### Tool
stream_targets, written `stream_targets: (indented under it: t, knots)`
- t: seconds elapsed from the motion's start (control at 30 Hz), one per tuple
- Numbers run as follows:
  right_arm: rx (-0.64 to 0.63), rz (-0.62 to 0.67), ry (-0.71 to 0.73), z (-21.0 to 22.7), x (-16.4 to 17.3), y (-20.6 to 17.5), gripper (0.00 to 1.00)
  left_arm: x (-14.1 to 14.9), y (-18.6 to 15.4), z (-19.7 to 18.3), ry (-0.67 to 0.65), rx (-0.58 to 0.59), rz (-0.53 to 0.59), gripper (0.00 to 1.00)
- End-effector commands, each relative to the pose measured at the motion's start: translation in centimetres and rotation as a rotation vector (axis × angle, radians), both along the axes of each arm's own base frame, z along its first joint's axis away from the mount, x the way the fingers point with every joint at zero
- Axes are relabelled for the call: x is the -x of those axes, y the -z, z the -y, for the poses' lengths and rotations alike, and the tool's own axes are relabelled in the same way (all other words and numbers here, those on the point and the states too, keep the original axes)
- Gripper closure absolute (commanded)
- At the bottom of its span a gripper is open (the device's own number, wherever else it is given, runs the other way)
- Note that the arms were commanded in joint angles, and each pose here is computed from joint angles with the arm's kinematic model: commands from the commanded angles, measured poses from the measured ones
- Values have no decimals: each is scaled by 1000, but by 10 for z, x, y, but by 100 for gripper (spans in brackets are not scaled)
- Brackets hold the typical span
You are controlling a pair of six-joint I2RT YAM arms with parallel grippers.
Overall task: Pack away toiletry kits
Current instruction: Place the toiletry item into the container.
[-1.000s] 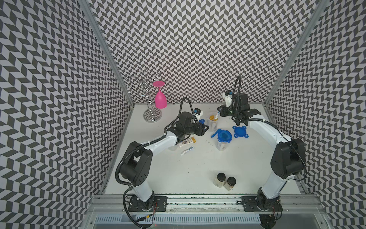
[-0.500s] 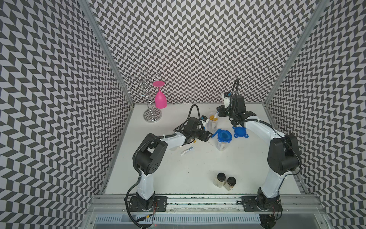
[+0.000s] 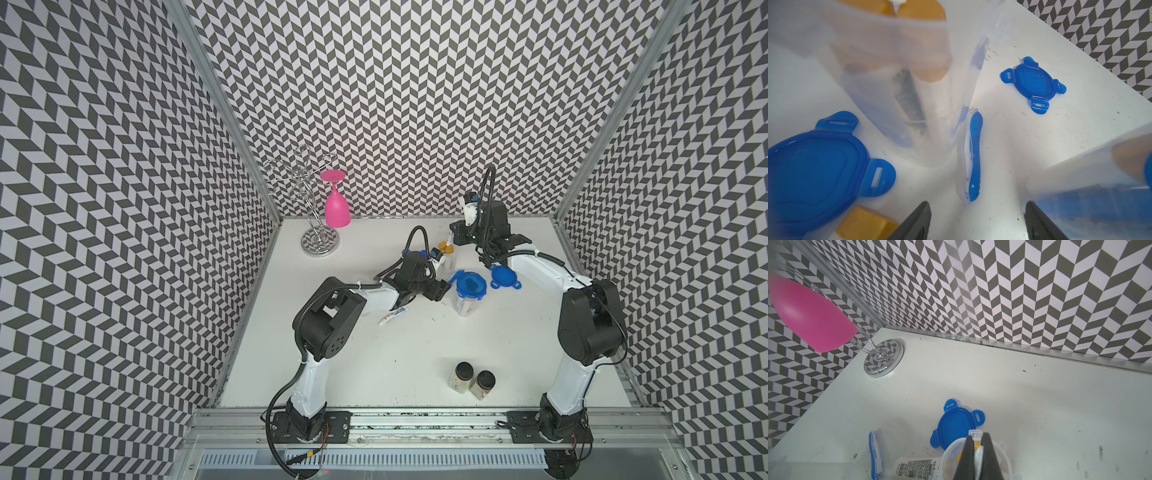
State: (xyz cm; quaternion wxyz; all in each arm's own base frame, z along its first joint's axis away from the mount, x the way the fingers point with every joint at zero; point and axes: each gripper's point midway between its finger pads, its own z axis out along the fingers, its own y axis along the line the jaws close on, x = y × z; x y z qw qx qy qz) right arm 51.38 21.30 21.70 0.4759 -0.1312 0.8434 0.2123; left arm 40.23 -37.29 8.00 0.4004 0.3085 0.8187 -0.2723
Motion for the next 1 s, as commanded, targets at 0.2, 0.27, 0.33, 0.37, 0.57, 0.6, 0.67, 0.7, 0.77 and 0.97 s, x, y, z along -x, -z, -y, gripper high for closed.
stream_targets:
  t: [0.2, 0.27, 0.33, 0.37, 0.57, 0.6, 0.67, 0.7, 0.77, 0.97]
  knots:
    - [5, 25, 12, 0, 2, -20, 99, -5, 8, 8, 9, -10, 41, 27]
    - [0, 39, 16, 1, 2, -28, 99, -3, 12, 10, 14, -21, 40, 27]
    - [6, 44, 27, 3, 0, -32, 100, -3, 16, 11, 12, -35, 43, 27]
    - [10, 47, 38, 5, -1, -34, 100, -3, 19, 12, 9, -43, 46, 26]
    - [30, 33, 55, 11, -2, -26, 100, -7, 29, 14, -6, -75, 52, 27]
    - [29, 38, 53, 11, -2, -28, 100, -8, 30, 14, -9, -78, 52, 27]
    - [19, 50, 45, 10, 0, -32, 100, -7, 33, 14, -15, -84, 53, 27]
    - [14, 58, 43, 9, 0, -36, 100, -8, 32, 13, -17, -84, 54, 27]
    - [10, 67, 41, 9, 0, -40, 100, -9, 33, 13, -23, -85, 56, 27]
    - [60, 22, 100, 19, -8, -19, 98, -15, 35, 16, -27, -86, 65, 28]
